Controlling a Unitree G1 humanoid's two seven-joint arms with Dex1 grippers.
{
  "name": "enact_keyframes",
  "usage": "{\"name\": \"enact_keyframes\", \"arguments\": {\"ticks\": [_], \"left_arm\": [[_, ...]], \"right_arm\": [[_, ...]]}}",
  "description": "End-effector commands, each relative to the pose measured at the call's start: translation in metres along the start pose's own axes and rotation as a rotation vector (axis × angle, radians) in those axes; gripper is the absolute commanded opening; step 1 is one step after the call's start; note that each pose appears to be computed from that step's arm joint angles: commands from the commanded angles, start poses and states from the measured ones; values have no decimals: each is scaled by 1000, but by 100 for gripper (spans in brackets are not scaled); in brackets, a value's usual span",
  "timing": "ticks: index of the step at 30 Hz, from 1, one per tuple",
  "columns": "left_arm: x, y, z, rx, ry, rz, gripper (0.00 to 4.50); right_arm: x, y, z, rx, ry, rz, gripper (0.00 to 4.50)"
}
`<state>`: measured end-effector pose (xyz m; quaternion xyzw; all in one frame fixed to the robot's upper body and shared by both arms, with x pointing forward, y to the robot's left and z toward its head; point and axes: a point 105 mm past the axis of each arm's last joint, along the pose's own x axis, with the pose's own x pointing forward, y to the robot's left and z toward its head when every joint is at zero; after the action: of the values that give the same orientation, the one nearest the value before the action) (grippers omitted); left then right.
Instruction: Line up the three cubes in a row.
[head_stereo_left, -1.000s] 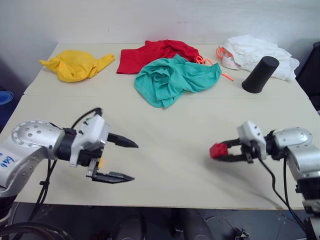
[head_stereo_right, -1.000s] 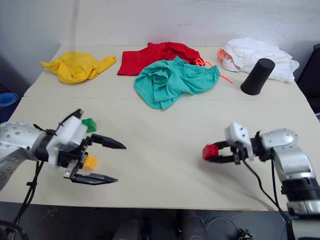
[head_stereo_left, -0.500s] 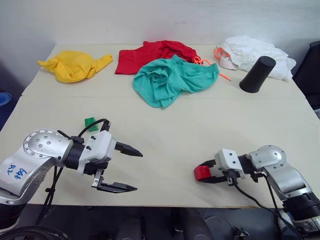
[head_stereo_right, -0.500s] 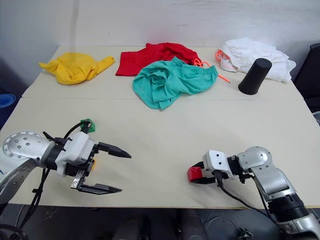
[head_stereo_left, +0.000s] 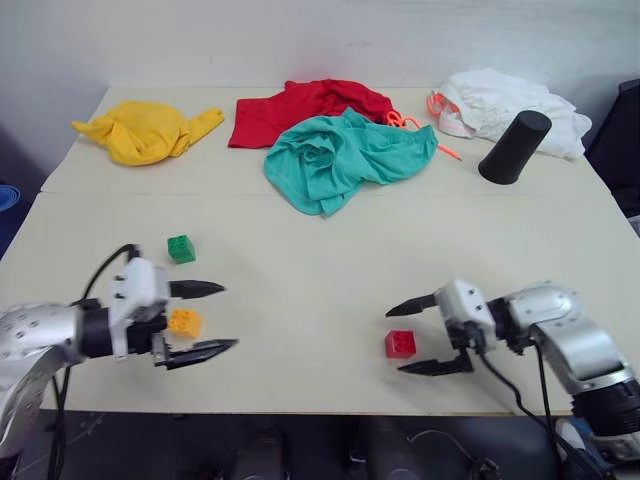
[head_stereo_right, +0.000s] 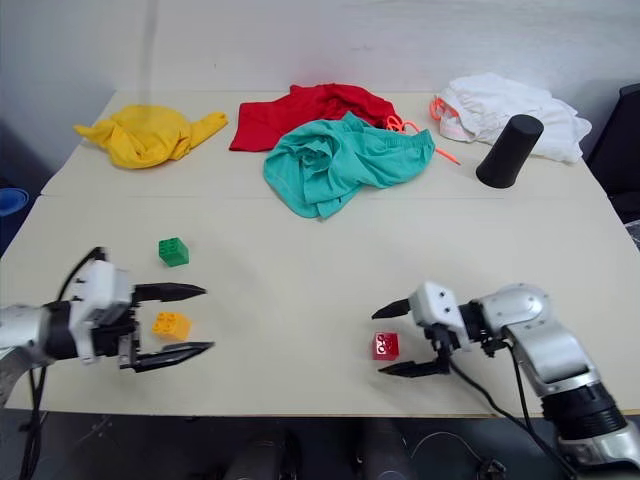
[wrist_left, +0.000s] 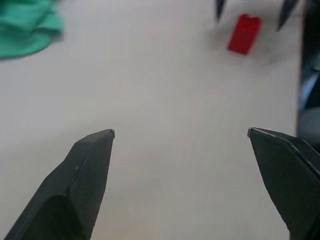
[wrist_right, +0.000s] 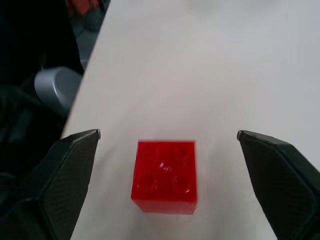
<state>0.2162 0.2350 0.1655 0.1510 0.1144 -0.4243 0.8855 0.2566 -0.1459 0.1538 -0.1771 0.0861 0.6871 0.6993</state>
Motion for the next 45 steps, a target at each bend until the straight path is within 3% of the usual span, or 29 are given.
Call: {"name": "enact_keyframes", "arguments": {"ticks": [1,4,7,14,20,24,32,37,45], "left_arm": [[-49,26,-17,-41,32,310,450],[-80,35,-37,-131,48,525,450],[-84,40,-39,-186,9,614,450],[-39,54,-9,-248,-85,639,450],[-7,93,10,-448,-26,776,450],[20,108,24,-516,20,748,450],[55,124,3,-618,222,729,450],[78,130,5,-616,213,688,450],[85,130,2,-581,241,676,450]], "right_arm": [[-19,-8,36,3,-86,-19,449],[-27,-20,49,-4,-117,-62,449],[-28,-27,54,-8,-137,-81,449],[-21,-25,48,-26,-120,-71,449],[-17,-23,48,-36,-126,-81,449],[-14,-23,50,-47,-137,-93,449],[-3,-17,53,-67,-163,-106,449],[1,-13,55,-64,-181,-116,449],[1,-12,54,-55,-183,-133,449]]}}
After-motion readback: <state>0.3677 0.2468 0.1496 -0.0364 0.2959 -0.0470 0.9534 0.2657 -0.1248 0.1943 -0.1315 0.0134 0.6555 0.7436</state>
